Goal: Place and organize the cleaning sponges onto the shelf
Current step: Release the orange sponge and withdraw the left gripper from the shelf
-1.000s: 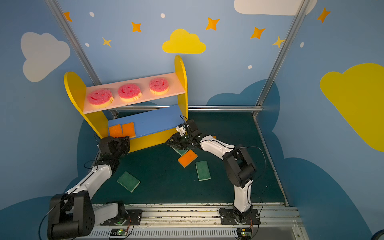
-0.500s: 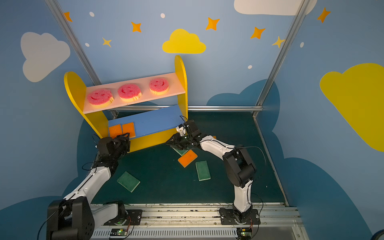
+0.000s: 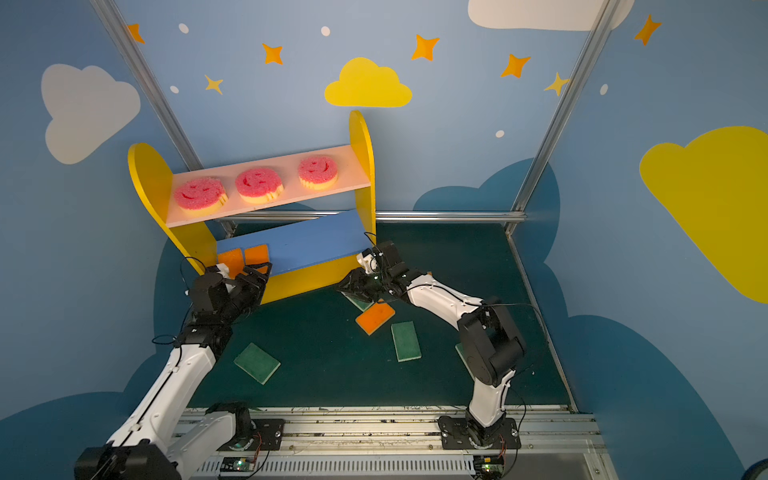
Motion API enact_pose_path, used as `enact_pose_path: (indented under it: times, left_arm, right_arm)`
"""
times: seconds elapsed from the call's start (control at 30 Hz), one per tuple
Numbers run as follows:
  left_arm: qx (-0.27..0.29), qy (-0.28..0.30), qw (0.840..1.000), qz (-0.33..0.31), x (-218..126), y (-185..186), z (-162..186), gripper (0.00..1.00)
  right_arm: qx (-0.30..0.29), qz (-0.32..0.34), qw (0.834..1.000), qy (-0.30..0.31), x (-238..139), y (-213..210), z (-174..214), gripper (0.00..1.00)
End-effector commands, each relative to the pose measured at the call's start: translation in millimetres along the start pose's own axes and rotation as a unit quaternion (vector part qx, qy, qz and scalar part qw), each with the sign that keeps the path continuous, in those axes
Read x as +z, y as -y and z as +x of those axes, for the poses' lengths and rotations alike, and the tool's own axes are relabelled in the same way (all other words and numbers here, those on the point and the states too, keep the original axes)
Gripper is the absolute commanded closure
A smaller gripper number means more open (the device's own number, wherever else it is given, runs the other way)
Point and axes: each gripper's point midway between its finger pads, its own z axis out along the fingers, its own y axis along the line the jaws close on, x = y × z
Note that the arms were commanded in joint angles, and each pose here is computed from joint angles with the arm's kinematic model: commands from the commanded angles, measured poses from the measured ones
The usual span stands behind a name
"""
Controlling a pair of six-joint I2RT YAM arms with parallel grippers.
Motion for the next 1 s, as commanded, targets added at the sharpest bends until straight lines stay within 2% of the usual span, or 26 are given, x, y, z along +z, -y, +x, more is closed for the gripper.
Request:
enact_pose_path:
  times: [0.0, 0.17, 0.4, 0.57, 0.7, 0.97]
  left_arm:
    - [0.076, -0.033, 0.997, 0.006, -10, 22, 12, 0.14]
    - [0.113, -0.071, 0.991, 0.019, -11, 36, 39, 0.13]
    - [0.140, -0.127, 0.982, 0.013, 7, 24, 89, 0.17]
    - [0.165, -0.174, 0.971, -0.001, 27, 9, 132, 0.30]
    - [0.179, -0.211, 0.961, -0.010, 46, -1, 162, 0.49]
    - [0.208, -0.284, 0.935, -0.034, 79, -22, 214, 0.51]
  right_arm:
    - [-0.013, 0.003, 1.000, 0.022, -16, -1, 1, 0.48]
    - [-0.004, 0.015, 0.999, 0.041, -34, 13, 3, 0.47]
    - [0.030, 0.045, 0.997, 0.056, -54, 51, 9, 0.46]
    - [0.056, 0.065, 0.994, 0.062, -63, 80, 14, 0.46]
    - [0.070, 0.077, 0.993, 0.064, -68, 97, 18, 0.46]
    - [0.098, 0.095, 0.989, 0.063, -72, 128, 23, 0.47]
